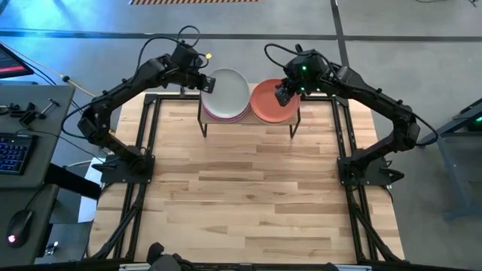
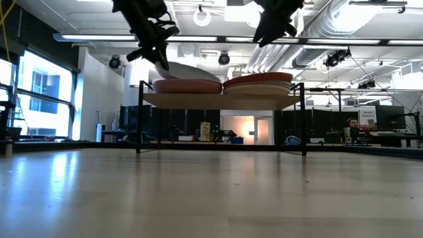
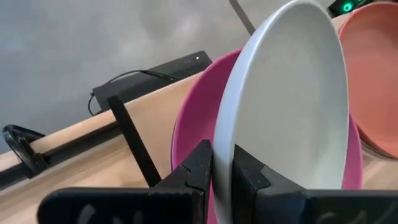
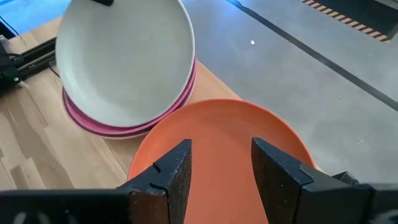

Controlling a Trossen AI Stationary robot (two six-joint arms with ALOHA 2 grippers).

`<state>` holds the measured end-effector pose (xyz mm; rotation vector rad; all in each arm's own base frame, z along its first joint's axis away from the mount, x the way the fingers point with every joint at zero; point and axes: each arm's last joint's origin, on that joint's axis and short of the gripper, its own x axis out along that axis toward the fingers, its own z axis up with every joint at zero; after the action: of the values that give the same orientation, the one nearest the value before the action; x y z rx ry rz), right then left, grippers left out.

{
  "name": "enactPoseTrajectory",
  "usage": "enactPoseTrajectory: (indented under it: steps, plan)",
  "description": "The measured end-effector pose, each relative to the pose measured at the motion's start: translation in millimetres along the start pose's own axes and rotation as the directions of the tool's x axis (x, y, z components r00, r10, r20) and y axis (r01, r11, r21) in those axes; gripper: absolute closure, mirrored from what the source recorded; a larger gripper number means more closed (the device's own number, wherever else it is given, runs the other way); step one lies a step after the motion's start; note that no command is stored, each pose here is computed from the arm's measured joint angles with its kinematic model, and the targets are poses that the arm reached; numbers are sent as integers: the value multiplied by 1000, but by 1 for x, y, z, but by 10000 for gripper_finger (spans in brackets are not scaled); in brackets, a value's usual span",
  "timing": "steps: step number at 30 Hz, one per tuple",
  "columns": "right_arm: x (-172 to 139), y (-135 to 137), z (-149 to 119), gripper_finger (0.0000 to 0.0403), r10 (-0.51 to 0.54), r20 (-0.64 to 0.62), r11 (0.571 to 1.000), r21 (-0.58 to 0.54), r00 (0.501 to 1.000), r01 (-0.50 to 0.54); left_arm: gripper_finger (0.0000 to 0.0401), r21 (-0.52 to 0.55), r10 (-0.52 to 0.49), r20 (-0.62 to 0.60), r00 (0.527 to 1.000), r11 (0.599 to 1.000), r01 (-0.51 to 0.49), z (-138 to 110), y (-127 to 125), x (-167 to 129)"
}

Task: Place and stack plates onto a shelf
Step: Stack the white plate on top of the pink plate on the shelf, then return to Home Position

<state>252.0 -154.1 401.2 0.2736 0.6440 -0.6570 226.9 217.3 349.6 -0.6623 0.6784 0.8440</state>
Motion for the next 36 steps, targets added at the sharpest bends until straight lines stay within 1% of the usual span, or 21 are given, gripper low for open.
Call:
enactPoseTrajectory:
  steps: [7,11,14,17,21,24,29,36]
  plan:
    - [0,0,-2,256,-2,-18,1000,-2,1000,2,373,-1,9,-7,1000,1000,-9,-1,0,0]
    - [0,0,-2,256,-2,-17,1000,-2,1000,2,367,24,6,-11,1000,1000,-6,-1,0,0]
    - [0,0,-2,256,-2,-17,1000,-2,1000,2,354,24,-4,-15,1000,1000,4,-1,0,0]
    - [0,0,-2,256,-2,-16,1000,-2,1000,2,336,0,-51,-33,998,999,51,-2,-1,0]
    - [0,0,-2,256,-2,-16,1000,-2,1000,2,311,-10,-53,-34,998,999,52,-2,-1,0]
    - [0,0,-2,256,-2,-16,1000,-2,1000,2,297,-44,-50,-30,998,998,48,-1,0,-1]
    - [0,0,-2,256,-2,-16,1000,7,1000,2,286,-60,-55,10,998,997,56,1,4,-12]
    - [0,0,-1,256,-1,-14,1000,25,1000,1,283,-65,-64,70,996,996,68,2,9,-35]
